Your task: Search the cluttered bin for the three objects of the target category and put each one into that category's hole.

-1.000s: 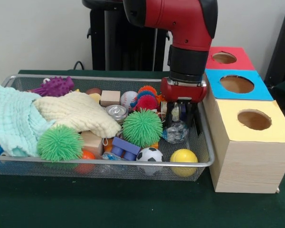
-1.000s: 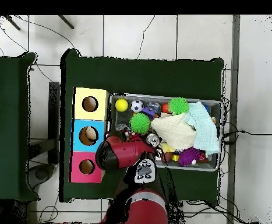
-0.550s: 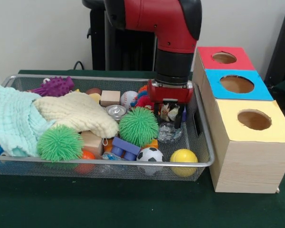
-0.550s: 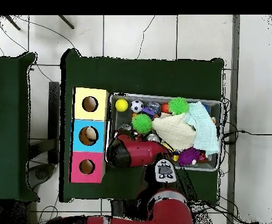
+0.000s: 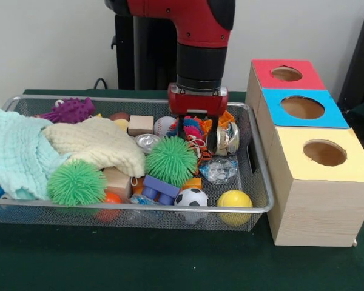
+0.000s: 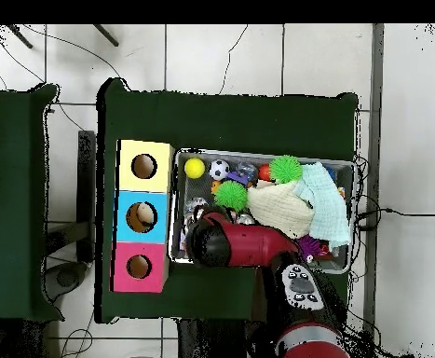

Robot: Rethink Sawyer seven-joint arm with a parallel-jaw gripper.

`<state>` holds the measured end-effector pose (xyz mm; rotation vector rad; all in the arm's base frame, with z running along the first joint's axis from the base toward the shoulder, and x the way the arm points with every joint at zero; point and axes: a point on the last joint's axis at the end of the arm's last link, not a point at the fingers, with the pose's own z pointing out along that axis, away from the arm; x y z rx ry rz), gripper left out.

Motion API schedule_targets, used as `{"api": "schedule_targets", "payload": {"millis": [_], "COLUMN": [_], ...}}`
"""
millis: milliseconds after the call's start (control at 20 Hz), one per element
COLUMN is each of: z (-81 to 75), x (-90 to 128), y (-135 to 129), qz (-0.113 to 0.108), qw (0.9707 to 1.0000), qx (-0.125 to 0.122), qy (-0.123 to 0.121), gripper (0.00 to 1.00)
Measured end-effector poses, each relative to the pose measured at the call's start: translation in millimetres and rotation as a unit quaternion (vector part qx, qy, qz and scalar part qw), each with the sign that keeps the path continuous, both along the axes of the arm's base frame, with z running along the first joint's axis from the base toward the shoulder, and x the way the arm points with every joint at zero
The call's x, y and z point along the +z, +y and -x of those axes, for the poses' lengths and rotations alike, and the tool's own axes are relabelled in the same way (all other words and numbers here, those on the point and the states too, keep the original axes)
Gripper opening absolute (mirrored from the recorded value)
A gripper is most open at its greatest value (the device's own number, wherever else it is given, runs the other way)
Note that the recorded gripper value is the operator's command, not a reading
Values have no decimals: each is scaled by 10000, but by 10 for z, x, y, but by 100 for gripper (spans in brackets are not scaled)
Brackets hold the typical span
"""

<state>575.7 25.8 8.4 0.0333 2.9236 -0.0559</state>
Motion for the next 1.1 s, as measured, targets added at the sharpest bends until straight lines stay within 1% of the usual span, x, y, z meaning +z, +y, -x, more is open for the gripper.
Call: {"api": "schedule_targets", "payload": {"millis": [150,200,350,400,550,600,850,950,1100], "z": [-7,-2,12,31,53,59,76,100,99], "x": [-39,-65,-106,-140,-192,-228,-292,-331,-331], "y": [105,183,309,384,478,547,597,607,613], "qz": [-110,-192,-337,-432,-570,-657,-695,-678,-636], "qw": [9999,9998,9993,9989,9982,9977,9974,9975,9977], "qx": [46,78,123,145,162,179,192,200,223], "qy": [12,29,39,43,38,20,-31,-51,-121], "gripper": [100,100,100,100,100,100,100,100,100]}}
